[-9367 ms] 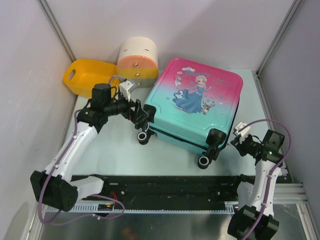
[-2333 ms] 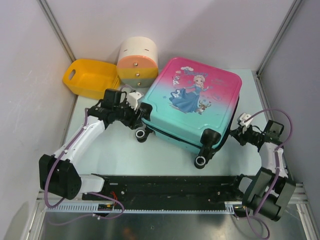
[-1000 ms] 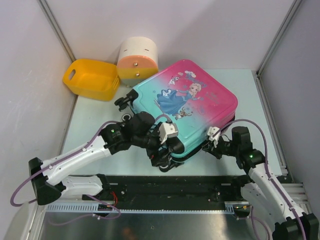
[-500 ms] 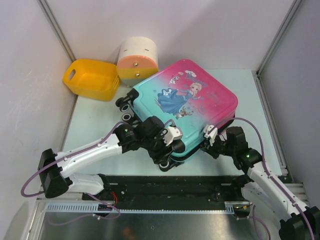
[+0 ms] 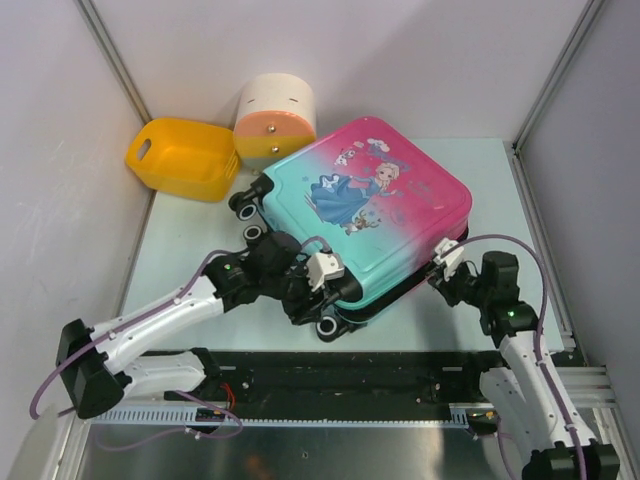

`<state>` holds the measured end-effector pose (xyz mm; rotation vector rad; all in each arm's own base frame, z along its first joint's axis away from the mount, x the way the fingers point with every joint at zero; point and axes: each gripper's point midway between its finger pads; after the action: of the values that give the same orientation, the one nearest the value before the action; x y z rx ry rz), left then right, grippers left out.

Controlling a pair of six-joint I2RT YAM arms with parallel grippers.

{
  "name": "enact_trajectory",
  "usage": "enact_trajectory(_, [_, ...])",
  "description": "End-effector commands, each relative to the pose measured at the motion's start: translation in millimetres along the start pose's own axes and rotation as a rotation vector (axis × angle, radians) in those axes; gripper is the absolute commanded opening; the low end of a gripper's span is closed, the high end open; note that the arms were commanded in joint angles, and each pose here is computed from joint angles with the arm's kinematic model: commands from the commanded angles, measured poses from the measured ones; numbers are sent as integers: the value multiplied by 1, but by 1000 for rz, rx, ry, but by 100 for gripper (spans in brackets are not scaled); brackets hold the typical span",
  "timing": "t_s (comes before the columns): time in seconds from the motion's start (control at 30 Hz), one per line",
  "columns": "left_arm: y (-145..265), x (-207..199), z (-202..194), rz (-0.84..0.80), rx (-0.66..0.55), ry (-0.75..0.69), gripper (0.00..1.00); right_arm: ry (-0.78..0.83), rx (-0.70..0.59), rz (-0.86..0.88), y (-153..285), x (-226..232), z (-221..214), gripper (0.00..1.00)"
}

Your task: Open, take out, and arrange the luggage

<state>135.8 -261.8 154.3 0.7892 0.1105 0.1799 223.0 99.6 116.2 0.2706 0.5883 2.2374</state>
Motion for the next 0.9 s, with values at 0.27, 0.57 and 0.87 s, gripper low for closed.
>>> enact_trajectory(0.27, [38, 45, -35, 132, 51, -86, 37, 73, -99, -52, 29, -63, 26, 0])
enact_trajectory(0.57, [51, 27, -3, 243, 24, -227, 82, 73, -98, 45, 25, -32, 28, 0])
enact_trajectory(0.87, [47, 6, 29, 179, -24, -146, 80, 59, -97, 34, 22, -36, 30, 0])
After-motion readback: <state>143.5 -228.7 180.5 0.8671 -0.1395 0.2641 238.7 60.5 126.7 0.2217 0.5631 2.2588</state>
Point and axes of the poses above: each gripper's point midway between its finger pads, its own y axis back along the fingers, its own x axis along the line the jaws close on, z = x × y, and after that the axes turned 10 degrees about -y, right-handed
